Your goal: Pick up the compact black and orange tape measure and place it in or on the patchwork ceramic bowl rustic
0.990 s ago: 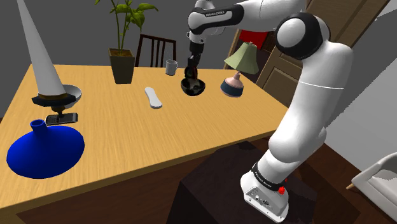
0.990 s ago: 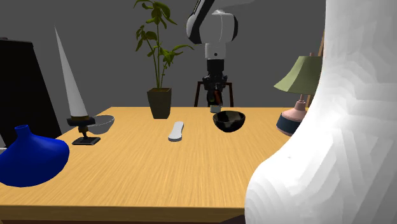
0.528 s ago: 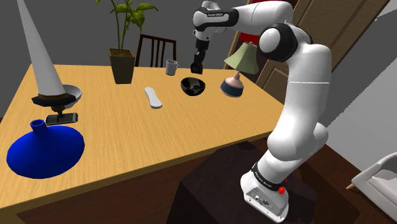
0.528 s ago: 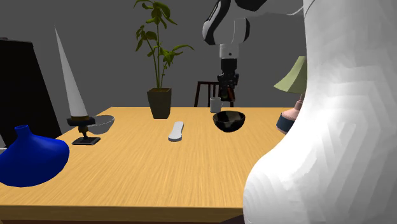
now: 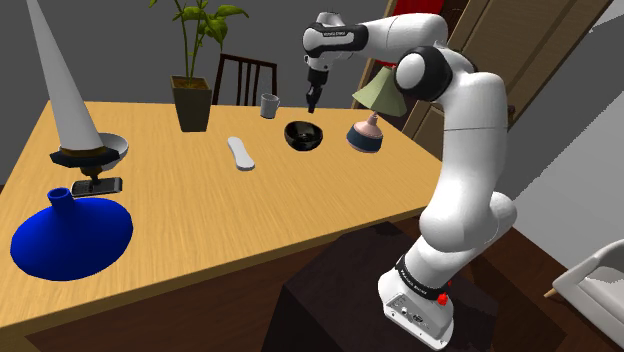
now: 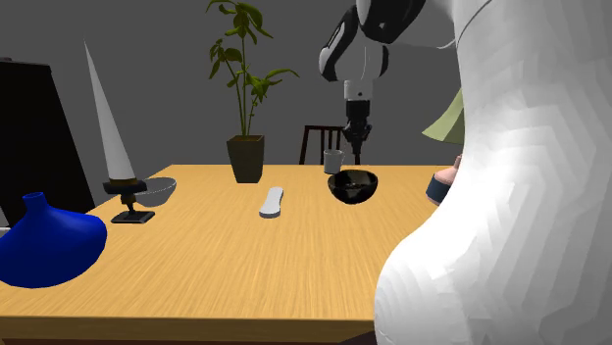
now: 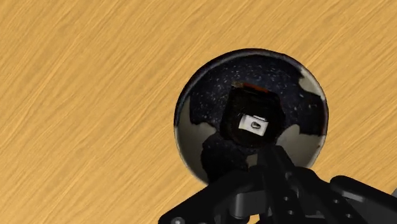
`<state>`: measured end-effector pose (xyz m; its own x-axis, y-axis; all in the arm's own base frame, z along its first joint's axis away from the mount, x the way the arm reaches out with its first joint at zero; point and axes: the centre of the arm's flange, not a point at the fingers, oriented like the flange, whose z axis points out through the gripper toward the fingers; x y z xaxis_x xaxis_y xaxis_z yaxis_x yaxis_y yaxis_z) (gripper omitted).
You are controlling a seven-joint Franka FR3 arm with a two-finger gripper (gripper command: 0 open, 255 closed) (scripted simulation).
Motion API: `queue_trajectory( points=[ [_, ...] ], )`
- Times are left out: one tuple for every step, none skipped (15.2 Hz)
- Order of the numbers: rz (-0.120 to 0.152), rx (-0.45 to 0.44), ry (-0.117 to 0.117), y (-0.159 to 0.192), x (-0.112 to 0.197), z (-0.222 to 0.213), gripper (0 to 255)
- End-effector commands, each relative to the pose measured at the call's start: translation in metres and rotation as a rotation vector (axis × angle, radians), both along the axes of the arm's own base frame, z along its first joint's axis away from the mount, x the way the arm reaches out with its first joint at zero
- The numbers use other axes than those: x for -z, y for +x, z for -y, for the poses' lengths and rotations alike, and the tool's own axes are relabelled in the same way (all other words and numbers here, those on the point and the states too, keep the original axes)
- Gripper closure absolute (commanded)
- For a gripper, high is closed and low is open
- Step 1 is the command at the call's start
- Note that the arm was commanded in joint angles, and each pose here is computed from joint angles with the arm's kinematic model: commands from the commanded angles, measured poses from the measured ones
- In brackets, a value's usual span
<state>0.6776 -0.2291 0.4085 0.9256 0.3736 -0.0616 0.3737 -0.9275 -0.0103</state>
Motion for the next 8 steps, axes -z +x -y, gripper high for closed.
queue_trajectory(
  points=[
    [0.000, 0.000, 0.000, 0.000, 0.000, 0.000, 255],
    [0.000, 0.000, 0.000, 0.000, 0.000, 0.000, 0],
    [0.016, 0.153, -0.044, -0.007, 0.011, -0.012, 0],
    [0.032, 0.305, -0.087, -0.012, 0.022, -0.024, 0],
    [0.048, 0.458, -0.131, -0.015, 0.033, -0.036, 0],
    [0.065, 0.611, -0.174, -0.016, 0.046, -0.048, 0],
    [0.081, 0.763, -0.218, -0.015, 0.058, -0.059, 0],
    [0.097, 0.916, -0.261, -0.012, 0.072, -0.069, 0]
  ],
)
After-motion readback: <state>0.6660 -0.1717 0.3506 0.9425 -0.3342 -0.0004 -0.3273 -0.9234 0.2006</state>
